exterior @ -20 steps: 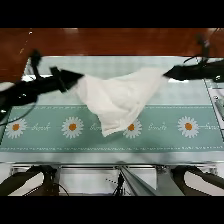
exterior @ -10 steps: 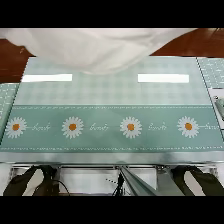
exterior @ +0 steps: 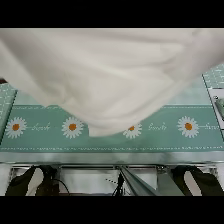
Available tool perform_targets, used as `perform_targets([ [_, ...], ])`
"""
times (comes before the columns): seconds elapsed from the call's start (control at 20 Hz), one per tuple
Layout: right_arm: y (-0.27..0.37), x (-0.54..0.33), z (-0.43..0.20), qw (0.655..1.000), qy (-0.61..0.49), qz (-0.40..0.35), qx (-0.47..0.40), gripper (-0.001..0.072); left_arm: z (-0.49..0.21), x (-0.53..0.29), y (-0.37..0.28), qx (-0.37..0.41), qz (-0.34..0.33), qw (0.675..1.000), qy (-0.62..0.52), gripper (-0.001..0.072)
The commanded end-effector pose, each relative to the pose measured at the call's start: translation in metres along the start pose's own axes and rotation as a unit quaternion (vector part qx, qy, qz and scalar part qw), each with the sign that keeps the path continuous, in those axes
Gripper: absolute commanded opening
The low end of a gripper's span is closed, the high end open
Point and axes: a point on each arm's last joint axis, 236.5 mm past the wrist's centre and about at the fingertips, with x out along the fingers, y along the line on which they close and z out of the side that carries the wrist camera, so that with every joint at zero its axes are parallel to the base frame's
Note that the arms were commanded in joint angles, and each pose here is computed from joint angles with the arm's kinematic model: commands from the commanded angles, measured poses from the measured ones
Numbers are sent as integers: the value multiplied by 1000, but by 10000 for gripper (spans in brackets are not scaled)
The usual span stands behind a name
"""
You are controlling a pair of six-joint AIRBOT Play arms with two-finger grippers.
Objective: Fold the shirts.
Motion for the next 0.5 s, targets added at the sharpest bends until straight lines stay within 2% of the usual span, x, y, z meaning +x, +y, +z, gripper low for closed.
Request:
perform_targets([
  [0.0, 5, -6, -64, 990, 138, 12, 5, 36, -45, -1, 19, -33, 43, 994, 93, 28],
  [0.15, 16, -2, -121, 956, 285, 59, 41, 35, -97, 6, 44, -77, 53, 980, 173, 28],
  [0.3, 13, 32, -150, 933, 341, 83, 80, 35, -170, 30, 74, -161, 44, 955, 244, 29],
  [0.45, 21, 82, -205, 899, 412, 114, 93, 36, -220, 68, 119, -234, 70, 941, 236, 29],
])
